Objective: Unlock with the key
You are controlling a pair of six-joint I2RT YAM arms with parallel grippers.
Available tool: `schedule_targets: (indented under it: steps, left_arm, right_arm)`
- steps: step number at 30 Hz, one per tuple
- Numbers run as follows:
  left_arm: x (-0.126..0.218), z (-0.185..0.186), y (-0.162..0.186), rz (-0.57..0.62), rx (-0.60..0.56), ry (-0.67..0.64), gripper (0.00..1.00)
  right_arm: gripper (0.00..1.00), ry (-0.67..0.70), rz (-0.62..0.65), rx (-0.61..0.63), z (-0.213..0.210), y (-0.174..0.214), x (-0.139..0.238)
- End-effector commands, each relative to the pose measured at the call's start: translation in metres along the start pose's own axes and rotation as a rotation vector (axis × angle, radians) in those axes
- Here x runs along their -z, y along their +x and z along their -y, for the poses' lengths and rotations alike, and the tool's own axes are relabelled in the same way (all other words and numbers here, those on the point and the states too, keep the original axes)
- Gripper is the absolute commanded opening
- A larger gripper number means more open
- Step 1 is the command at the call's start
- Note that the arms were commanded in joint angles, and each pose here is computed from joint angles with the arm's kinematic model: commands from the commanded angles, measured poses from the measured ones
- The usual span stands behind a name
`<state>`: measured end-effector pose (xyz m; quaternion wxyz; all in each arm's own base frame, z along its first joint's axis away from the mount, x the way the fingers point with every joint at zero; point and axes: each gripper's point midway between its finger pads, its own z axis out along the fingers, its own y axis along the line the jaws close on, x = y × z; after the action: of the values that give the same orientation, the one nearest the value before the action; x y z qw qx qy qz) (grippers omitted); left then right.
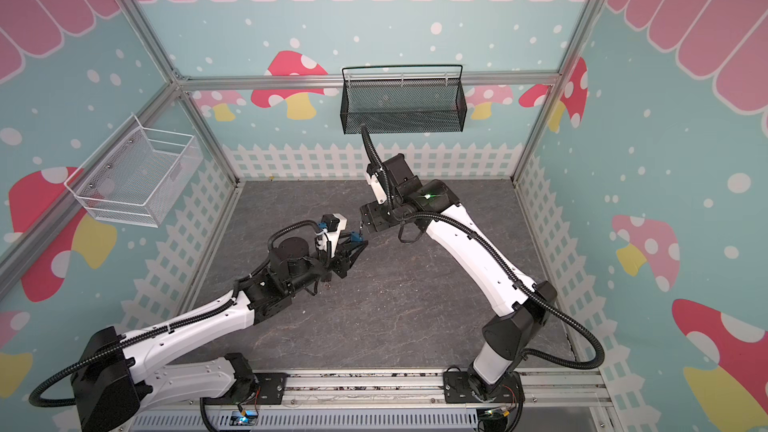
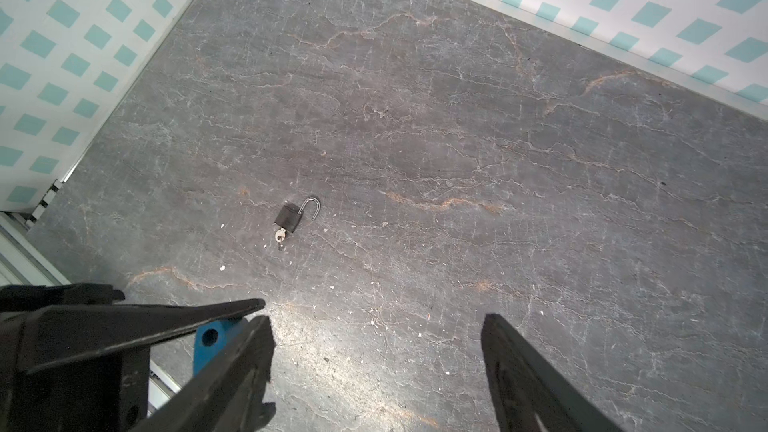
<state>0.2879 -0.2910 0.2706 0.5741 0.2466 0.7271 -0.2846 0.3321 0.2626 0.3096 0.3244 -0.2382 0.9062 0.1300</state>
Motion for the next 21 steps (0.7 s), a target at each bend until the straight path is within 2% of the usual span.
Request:
schedule_targets:
  steps: [1, 9, 21]
  left_arm:
    - [0.000, 0.006, -0.011, 0.047, -0.041, 0.030, 0.00]
    - [-0.006, 0.012, -0.015, 0.036, -0.051, 0.054, 0.00]
    - [-0.001, 0.010, -0.025, 0.079, -0.052, 0.040, 0.00]
  right_arm:
    - [0.82, 0.032, 0.043, 0.022, 0.009, -0.012, 0.021]
    - [0.82, -0.094, 0.012, 0.044, -0.014, -0.016, 0.007]
    - [0.82, -0.034, -0.074, 0.029, 0.004, 0.003, -0.009]
